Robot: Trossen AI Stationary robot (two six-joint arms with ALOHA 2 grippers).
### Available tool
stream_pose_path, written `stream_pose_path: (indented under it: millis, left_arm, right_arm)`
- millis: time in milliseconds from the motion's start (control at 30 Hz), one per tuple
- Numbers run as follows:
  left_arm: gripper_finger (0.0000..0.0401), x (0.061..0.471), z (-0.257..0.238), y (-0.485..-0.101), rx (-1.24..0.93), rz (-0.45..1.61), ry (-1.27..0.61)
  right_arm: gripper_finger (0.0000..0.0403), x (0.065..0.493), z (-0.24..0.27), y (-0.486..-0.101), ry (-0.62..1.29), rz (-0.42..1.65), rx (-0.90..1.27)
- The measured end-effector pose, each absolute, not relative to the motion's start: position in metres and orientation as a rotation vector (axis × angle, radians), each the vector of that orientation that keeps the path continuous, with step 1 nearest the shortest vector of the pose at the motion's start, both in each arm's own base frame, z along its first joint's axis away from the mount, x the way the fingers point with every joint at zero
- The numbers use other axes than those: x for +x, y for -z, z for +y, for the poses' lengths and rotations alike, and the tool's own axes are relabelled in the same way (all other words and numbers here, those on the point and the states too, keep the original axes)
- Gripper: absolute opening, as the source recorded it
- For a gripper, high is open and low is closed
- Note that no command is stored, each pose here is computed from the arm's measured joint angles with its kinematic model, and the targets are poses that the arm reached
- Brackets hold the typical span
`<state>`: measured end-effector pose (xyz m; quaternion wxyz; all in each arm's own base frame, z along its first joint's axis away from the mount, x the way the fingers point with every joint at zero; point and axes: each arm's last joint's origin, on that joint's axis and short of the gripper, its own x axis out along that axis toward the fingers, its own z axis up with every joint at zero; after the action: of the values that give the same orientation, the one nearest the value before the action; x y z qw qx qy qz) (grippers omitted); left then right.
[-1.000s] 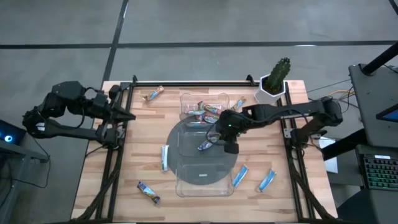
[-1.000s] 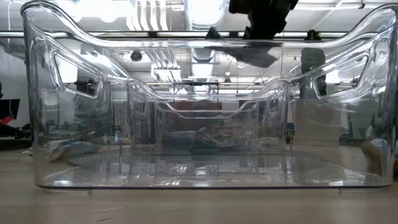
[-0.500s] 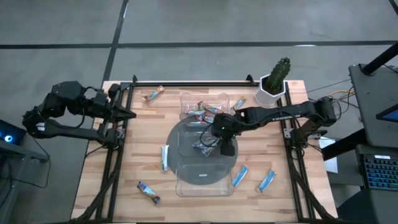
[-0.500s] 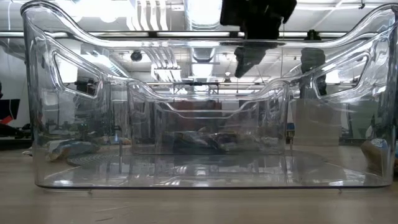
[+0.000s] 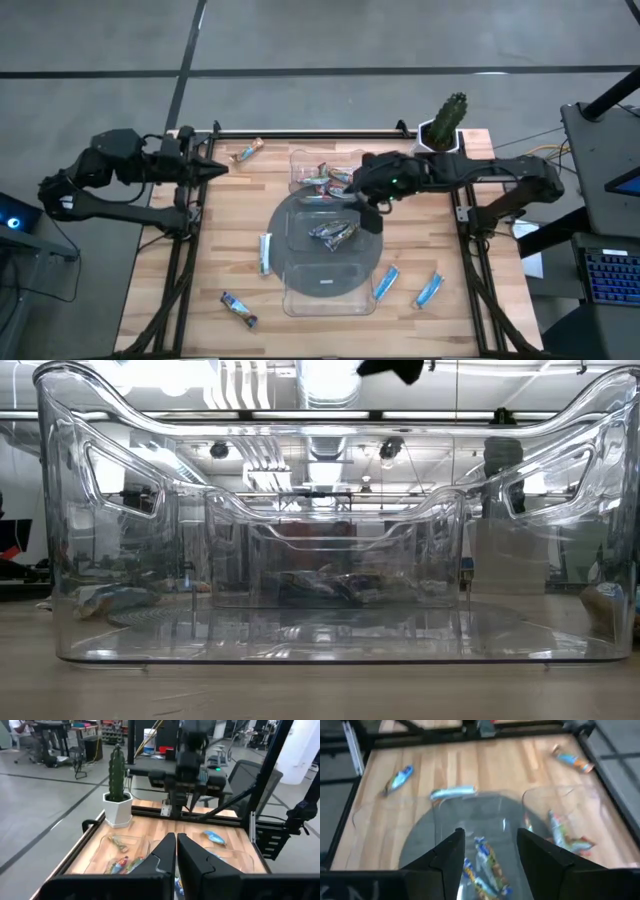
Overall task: Pick and place Granola Bars by type
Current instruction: Put the blue granola bar into the middle transparent bin
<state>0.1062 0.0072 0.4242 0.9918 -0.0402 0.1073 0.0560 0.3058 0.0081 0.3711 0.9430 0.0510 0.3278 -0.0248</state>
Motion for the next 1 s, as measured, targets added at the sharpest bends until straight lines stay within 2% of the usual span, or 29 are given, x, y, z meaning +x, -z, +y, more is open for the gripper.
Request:
stream_pose_path:
  millis: [200,500,667,833,1000]
  left_arm:
    - [0.0012,0.118,0.003,-0.421,-0.154,0.257,0.033]
    - [0.0113,0.136,-0.001,-0.415,-0.308,0.344,0.201]
    - [0.0152,0.145,-0.003,-0.411,-0.308,0.379,0.281]
    - [0.0156,0.147,-0.01,-0.414,-0.204,0.42,0.365]
    - [0.0142,0.147,-0.019,-0.429,-0.079,0.491,0.443]
  right_arm:
    - [0.0171,0.296,0.006,-0.39,0.104,0.603,0.088]
    - [0.0171,0.293,0.006,-0.392,0.111,0.597,0.134]
    - [0.0175,0.291,0.011,-0.398,-0.021,0.576,0.248]
    - [0.0171,0.277,0.018,-0.416,-0.086,0.486,0.234]
    - [0.0127,0.258,0.022,-0.432,-0.111,0.413,0.2]
